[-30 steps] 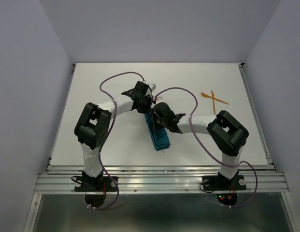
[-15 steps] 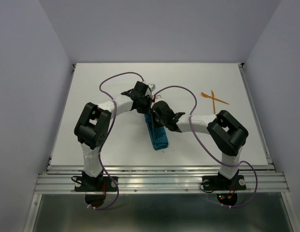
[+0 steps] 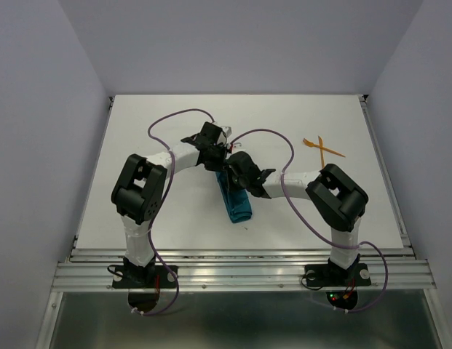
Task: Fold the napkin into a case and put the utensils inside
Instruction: Stuff the top corner of the smaller-rectangle-folded napkin into the folded napkin, then smooth out the smaller rectangle-folded napkin at the center of the board.
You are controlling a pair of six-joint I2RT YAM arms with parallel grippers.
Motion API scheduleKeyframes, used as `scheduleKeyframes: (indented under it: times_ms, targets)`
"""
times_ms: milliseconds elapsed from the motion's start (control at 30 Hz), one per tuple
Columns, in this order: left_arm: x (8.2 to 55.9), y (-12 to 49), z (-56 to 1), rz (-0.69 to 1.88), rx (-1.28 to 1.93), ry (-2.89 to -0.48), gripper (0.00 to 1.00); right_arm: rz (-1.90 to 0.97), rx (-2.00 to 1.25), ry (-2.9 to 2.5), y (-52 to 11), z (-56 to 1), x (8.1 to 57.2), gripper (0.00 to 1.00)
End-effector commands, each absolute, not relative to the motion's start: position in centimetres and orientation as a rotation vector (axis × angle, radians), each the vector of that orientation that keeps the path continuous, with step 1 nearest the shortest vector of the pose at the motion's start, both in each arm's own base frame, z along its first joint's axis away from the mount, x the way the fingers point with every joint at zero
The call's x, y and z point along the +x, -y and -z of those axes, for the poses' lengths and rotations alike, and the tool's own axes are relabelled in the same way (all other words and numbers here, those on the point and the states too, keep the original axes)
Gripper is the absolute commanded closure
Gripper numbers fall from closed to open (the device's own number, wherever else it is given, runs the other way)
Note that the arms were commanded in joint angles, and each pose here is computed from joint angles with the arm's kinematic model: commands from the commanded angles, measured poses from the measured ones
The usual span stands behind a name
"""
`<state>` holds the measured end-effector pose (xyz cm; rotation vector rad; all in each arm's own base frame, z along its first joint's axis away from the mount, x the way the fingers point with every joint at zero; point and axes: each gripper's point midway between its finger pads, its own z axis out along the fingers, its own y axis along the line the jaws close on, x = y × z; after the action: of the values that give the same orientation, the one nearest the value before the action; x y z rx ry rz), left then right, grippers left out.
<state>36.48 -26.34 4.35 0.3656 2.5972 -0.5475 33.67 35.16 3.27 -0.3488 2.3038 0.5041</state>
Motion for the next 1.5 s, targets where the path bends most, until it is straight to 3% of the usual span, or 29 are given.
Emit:
scheduleKeyframes:
  times_ms: [0,100,200,467,767,900,1000,1133,1233,1333,1467]
  targets:
    - [36.3,27.7,-6.7,0.614,0.379,-2.549,1.00,-0.558,-0.371,-2.262,-36.4,-4.2,33.8,0.81]
    - [36.4,27.7,-6.7,0.609,0.367,-2.557,1.00,-0.572,-0.373,-2.254,-36.5,-4.8,33.7,0.72]
    - [36.8,27.7,-7.1,0.598,0.359,-2.549,0.90,-0.604,-0.381,-2.245,-36.7,-5.7,33.3,0.63]
    - [37.3,27.6,-8.2,0.586,0.365,-2.534,0.89,-0.648,-0.377,-2.210,-36.2,-8.5,32.5,0.57]
    - [37.9,27.5,-10.3,0.608,0.337,-2.495,0.86,-0.655,-0.332,-2.185,-34.5,-10.4,31.4,0.56]
    - [38.5,26.7,-11.4,0.615,0.301,-2.475,0.85,-0.640,-0.298,-2.199,-33.2,-10.2,30.5,0.62]
    - [38.5,25.8,-12.1,0.635,0.258,-2.470,0.85,-0.625,-0.285,-2.209,-32.3,-9.9,29.9,0.70]
    - [37.6,23.4,-11.1,0.650,0.173,-2.506,0.90,-0.622,-0.299,-2.241,-31.7,-9.3,29.0,0.71]
    - [36.5,22.9,-10.1,0.664,0.156,-2.540,1.00,-0.624,-0.322,-2.266,-31.7,-8.8,28.6,0.65]
    - [34.8,23.0,-8.8,0.720,0.144,-2.574,1.00,-0.616,-0.365,-2.284,-31.9,-8.5,28.1,0.53]
    - [32.4,23.4,-7.0,0.807,0.121,-2.623,1.00,-0.573,-0.421,-2.312,-31.9,-7.9,27.8,0.51]
